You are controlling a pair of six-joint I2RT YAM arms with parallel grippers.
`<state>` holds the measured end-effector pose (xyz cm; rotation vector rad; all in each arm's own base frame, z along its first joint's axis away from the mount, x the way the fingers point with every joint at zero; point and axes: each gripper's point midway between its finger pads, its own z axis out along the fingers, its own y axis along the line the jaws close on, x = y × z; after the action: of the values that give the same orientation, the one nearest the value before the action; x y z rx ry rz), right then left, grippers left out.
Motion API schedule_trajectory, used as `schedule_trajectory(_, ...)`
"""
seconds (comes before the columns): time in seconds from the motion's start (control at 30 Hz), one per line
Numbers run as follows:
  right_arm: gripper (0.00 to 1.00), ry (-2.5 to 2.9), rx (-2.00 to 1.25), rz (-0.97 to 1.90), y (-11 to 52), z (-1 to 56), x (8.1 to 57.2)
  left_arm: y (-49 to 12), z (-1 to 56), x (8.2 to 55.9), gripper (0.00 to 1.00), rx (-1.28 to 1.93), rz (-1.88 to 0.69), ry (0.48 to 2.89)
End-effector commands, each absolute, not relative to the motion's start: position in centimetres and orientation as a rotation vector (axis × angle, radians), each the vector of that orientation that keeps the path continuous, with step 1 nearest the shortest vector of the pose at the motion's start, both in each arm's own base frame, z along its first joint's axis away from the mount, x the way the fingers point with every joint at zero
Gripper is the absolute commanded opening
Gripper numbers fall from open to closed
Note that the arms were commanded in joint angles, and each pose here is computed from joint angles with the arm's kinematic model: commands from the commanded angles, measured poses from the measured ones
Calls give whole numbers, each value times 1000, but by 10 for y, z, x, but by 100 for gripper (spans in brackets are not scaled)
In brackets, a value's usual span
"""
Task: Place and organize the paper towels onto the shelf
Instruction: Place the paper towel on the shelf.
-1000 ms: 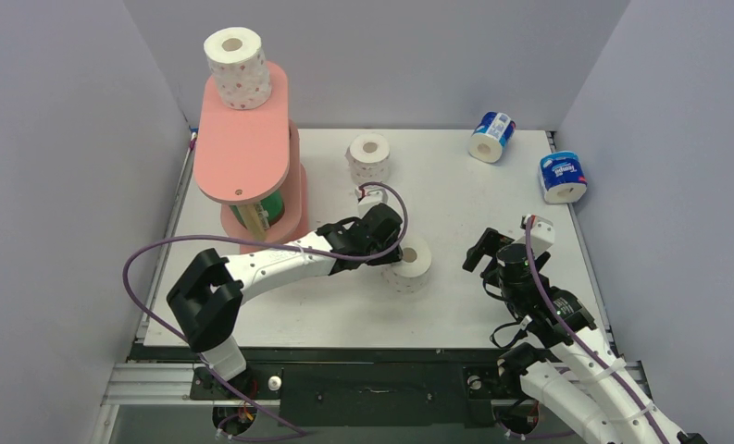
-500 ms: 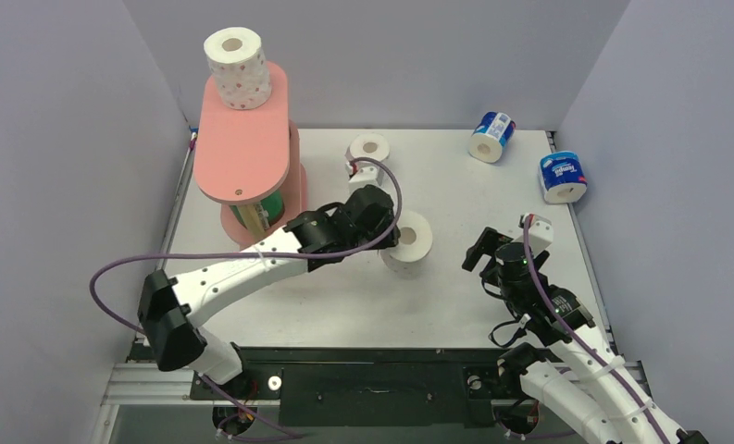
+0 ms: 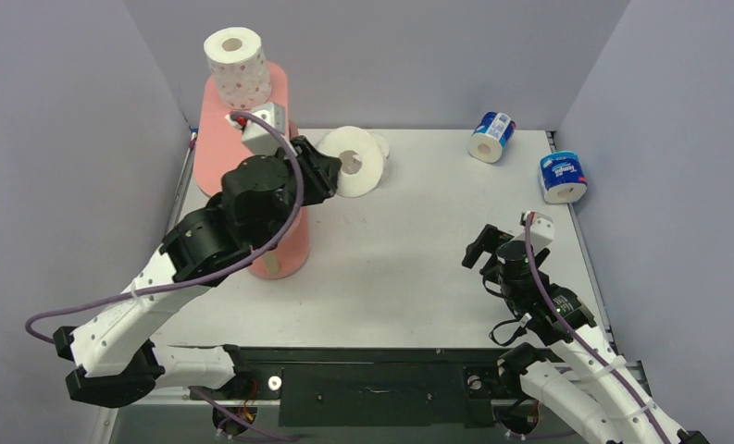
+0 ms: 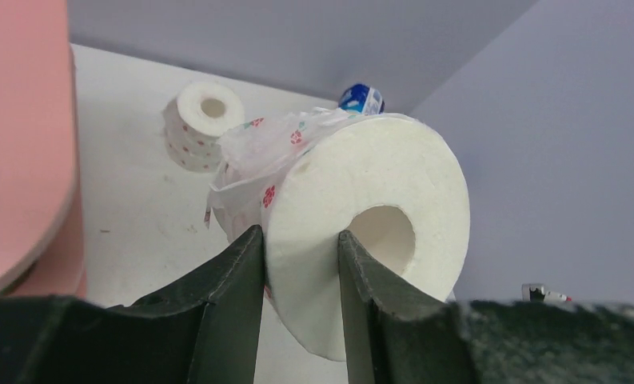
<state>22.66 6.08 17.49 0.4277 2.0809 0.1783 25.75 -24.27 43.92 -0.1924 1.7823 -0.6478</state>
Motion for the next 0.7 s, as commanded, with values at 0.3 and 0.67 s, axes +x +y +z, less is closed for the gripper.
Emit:
schedule_trajectory(0.3,88,2035,421,226,68,195,238,-115,540,244,0,-442,-435,1446)
schedule_trajectory(0.67,88,2048,416,248,74,192,241,-68,555,244,0,-524,-247,1429)
